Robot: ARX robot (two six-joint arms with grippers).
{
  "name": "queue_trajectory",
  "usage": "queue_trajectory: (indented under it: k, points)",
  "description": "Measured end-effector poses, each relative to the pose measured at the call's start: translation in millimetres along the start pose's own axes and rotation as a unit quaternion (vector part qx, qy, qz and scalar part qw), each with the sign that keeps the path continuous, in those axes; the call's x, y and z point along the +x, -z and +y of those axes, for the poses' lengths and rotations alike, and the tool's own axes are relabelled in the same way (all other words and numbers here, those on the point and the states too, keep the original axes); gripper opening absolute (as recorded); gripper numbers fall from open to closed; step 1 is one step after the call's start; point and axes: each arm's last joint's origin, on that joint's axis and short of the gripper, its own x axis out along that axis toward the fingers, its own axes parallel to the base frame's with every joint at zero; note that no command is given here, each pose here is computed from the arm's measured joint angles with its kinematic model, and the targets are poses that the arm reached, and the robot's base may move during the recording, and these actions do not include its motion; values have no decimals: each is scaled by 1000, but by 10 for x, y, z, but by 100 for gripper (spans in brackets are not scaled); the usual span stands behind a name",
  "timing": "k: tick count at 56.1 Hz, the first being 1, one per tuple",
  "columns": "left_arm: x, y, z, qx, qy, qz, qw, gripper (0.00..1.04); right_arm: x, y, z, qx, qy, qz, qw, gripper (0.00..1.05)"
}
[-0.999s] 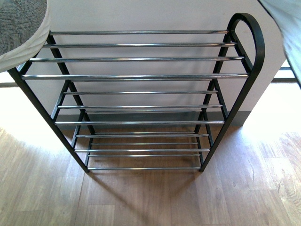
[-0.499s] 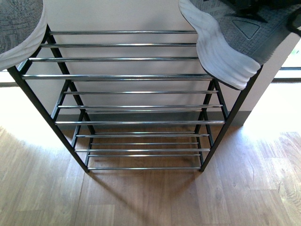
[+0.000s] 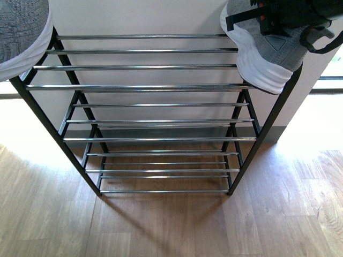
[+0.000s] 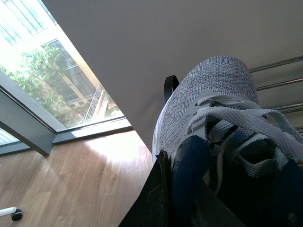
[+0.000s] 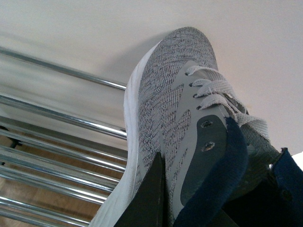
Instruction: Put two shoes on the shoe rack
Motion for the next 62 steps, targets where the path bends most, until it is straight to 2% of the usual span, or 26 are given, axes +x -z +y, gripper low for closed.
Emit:
queue_trajectory:
  k: [17, 21, 25, 32, 40, 44, 46, 49, 52, 56, 62]
  points:
    - [0, 0, 0, 0, 0, 0, 1000, 2, 71, 76, 42, -20, 25, 16, 999, 2]
    - [0, -1, 0, 0, 0, 0, 1000, 2, 67, 55, 14, -7, 14, 28, 999, 12]
    - [0, 0, 0, 0, 0, 0, 1000, 2, -2, -18, -86, 39, -8, 31, 999, 28]
    - [0, 0, 0, 0, 0, 0, 1000, 2, -200, -161, -239, 107, -32, 28, 993, 46]
    - [0, -1, 0, 0, 0, 0, 1000, 2, -765, -480, -595, 226, -66, -12, 972, 77]
    - [0, -1, 0, 0, 0, 0, 1000, 2, -1054, -481, -787, 232, -48, -30, 971, 93]
    - [0, -1, 0, 0, 0, 0, 1000, 2, -1208, -431, -887, 225, -24, -39, 973, 97]
    - [0, 0, 0, 0, 0, 0, 1000, 2, -1304, -400, -955, 212, -3, -49, 976, 95]
    - [0, 0, 0, 0, 0, 0, 1000, 2, -1381, -348, -997, 176, 56, -129, 974, 84]
    - [0, -1, 0, 0, 1, 0, 1000, 2, -1462, -175, -954, 153, 65, -176, 970, 72]
    - [0, -1, 0, 0, 1, 0, 1000, 2, -1582, 55, -891, 138, 65, -191, 970, 56]
